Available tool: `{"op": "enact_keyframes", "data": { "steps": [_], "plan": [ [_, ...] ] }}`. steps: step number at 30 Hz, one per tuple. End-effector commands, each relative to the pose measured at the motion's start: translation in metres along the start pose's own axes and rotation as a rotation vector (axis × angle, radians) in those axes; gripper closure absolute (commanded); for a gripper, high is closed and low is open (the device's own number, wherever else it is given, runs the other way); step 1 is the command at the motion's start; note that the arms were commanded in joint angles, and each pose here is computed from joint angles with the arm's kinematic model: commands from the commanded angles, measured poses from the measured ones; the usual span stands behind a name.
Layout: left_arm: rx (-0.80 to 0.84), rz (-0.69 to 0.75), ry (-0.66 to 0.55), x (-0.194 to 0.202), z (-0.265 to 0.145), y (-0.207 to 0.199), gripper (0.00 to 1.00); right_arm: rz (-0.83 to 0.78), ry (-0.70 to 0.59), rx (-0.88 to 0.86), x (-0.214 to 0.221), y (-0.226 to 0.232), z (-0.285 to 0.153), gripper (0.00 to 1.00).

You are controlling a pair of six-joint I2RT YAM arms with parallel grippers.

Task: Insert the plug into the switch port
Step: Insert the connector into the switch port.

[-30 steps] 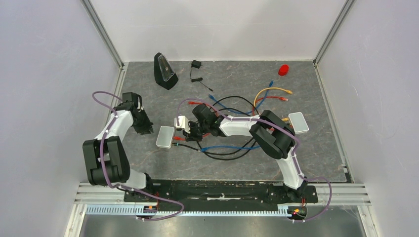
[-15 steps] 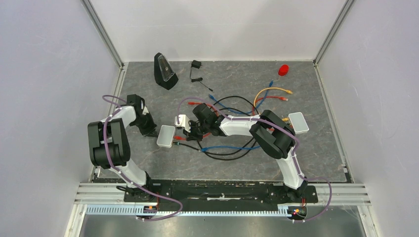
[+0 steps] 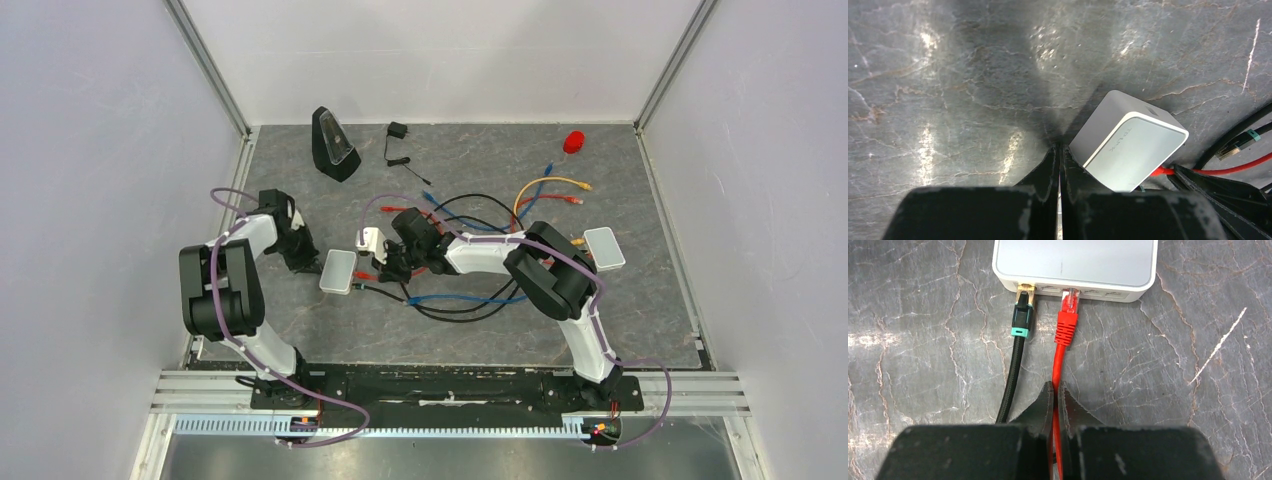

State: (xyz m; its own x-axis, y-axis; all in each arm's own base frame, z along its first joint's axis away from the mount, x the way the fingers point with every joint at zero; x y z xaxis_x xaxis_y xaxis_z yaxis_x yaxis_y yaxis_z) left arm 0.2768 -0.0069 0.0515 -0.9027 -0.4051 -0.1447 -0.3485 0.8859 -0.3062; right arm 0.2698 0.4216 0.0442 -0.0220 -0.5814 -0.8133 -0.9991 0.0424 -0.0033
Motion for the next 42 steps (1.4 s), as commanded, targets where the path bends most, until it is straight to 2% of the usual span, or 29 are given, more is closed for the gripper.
{"op": "enact_keyframes", "data": {
  "steps": [1,7,12,23,30,34,42],
  "plan": [
    [0.151,0.109,0.095,0.018,0.001,-0.035,0.97,-0.129,-0.204,0.074,-0.061,-0.020,0.002,1.00],
    [0.143,0.159,0.137,0.029,0.007,-0.041,0.98,-0.160,-0.283,0.152,-0.073,-0.022,-0.014,1.00],
    [0.109,0.189,0.126,0.029,0.005,-0.039,0.98,-0.157,-0.354,0.171,-0.084,-0.019,-0.024,1.00],
    [0.088,0.281,0.129,0.030,0.008,-0.054,0.96,-0.225,-0.360,0.126,-0.086,-0.017,-0.018,1.00],
    [0.176,0.261,0.166,0.040,0.016,-0.066,0.96,-0.235,-0.376,0.090,-0.089,-0.011,-0.005,1.00],
    [0.191,0.303,0.163,0.034,0.015,-0.071,0.96,-0.252,-0.365,0.079,-0.082,-0.010,0.002,1.00],
    [0.134,0.390,0.217,0.046,0.024,-0.074,0.95,-0.290,-0.458,0.170,-0.108,-0.013,-0.022,1.00]
  ]
}}
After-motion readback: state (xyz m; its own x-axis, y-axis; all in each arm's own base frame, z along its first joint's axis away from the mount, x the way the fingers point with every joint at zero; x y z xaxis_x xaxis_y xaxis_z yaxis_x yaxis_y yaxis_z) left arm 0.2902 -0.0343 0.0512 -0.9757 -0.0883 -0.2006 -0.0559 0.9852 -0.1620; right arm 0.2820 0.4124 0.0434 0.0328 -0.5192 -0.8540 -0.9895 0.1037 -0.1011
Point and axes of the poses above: each gripper's point midway between its finger pads, its own z axis out along the fingers, its own y axis along the line the jaws close on, x = y × z, the point moved 4 cm from there along -z, back along the fingers, and after that the axes turned 1 degree about z, right-handed, at the moved point
